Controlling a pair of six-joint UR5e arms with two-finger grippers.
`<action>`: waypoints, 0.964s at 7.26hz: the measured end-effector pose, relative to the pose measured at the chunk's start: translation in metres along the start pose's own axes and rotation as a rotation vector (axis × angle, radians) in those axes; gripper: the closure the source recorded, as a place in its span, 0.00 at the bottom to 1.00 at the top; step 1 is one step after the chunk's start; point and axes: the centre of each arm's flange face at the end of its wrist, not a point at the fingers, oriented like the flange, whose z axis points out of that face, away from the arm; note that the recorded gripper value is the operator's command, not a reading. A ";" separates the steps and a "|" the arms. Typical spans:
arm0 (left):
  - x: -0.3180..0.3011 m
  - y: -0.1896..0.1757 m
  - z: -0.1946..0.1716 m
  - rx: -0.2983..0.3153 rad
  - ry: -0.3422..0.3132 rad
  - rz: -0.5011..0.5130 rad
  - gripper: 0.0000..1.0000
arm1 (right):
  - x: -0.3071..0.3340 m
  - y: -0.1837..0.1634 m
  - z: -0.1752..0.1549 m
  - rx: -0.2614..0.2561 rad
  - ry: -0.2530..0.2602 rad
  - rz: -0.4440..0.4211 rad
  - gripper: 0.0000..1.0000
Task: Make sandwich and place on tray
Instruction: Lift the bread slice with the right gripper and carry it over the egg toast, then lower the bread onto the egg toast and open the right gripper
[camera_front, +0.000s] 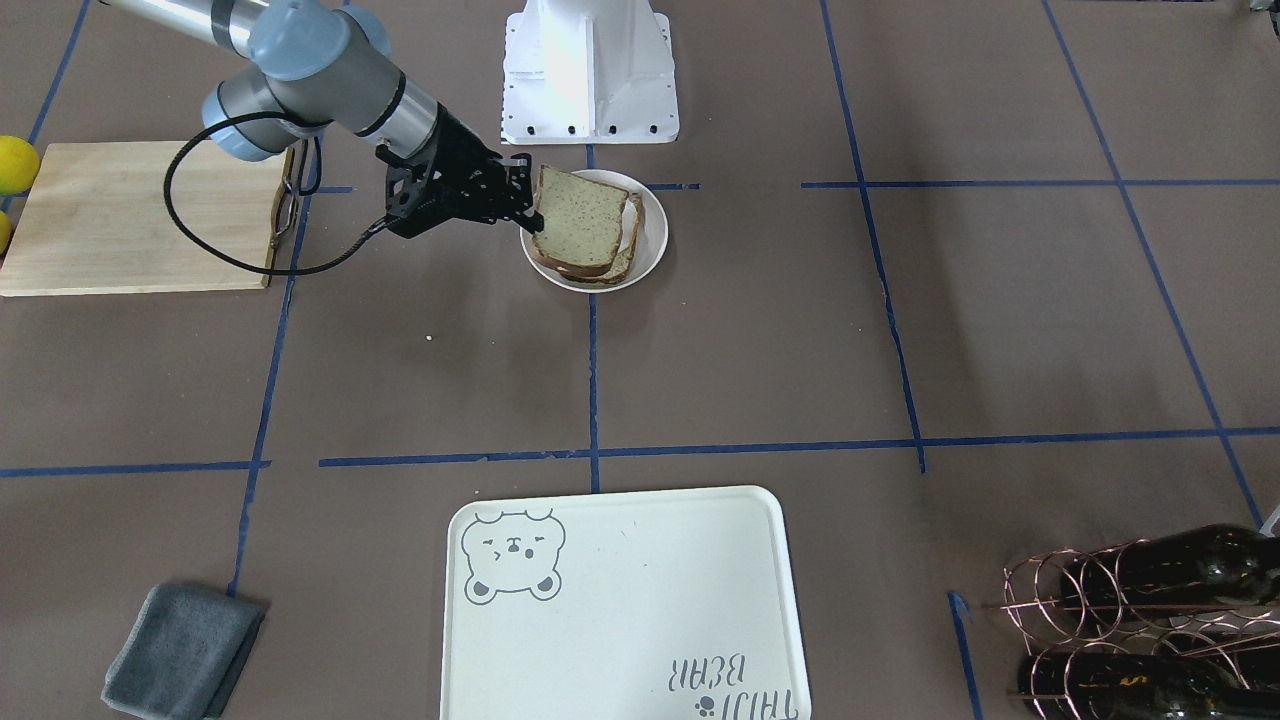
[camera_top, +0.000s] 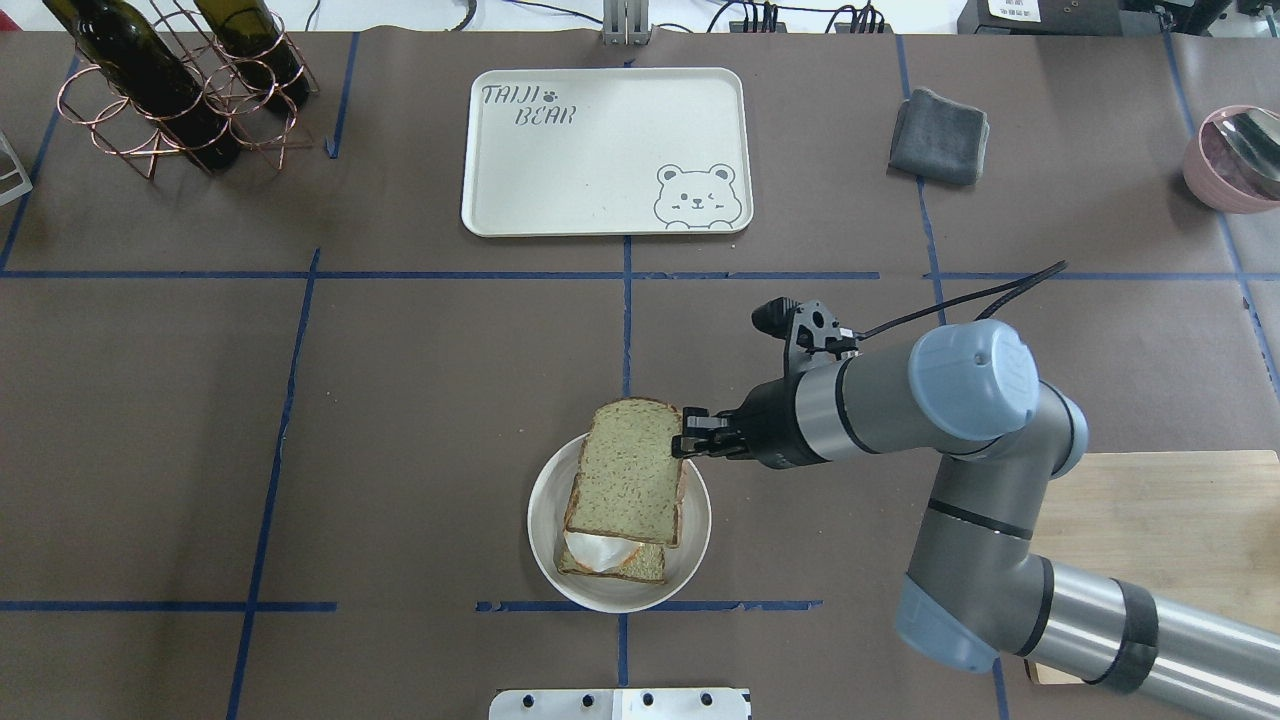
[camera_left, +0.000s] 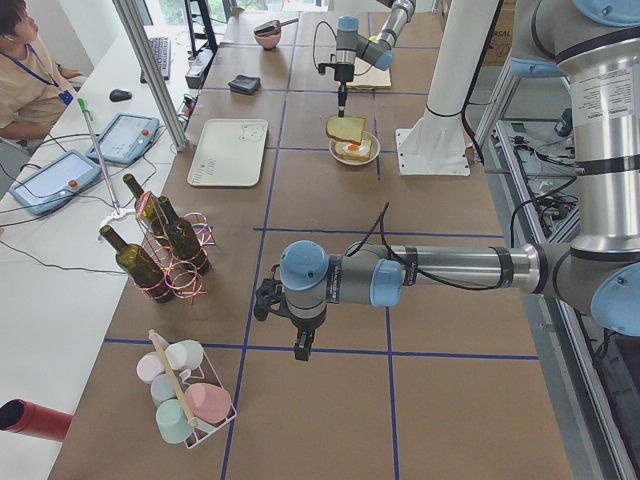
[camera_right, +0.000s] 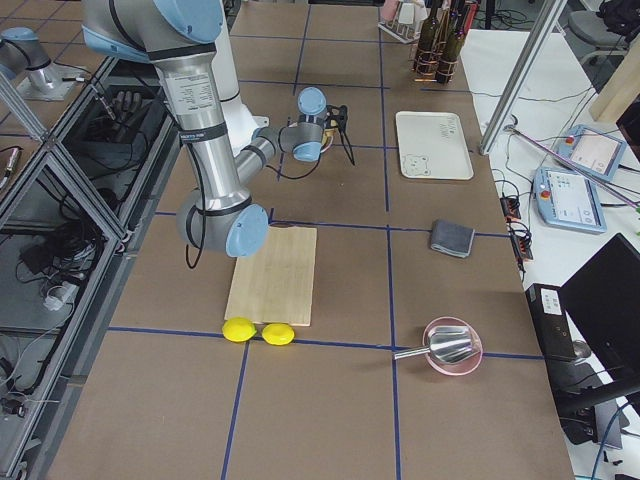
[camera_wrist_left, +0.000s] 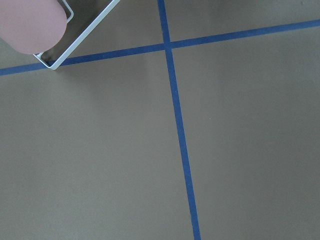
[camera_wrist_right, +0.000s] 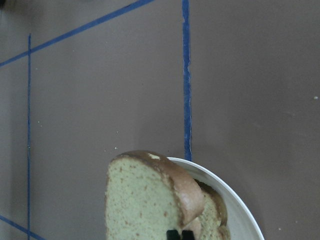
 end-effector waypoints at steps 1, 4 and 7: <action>-0.001 0.000 0.001 -0.002 0.000 -0.001 0.00 | -0.001 0.009 0.017 0.000 0.010 -0.003 1.00; -0.001 0.000 0.002 -0.004 0.002 -0.002 0.00 | 0.000 0.015 0.030 -0.004 0.024 -0.012 0.50; 0.000 0.000 0.001 -0.002 0.002 -0.001 0.00 | 0.003 0.005 0.023 0.012 0.028 -0.015 0.00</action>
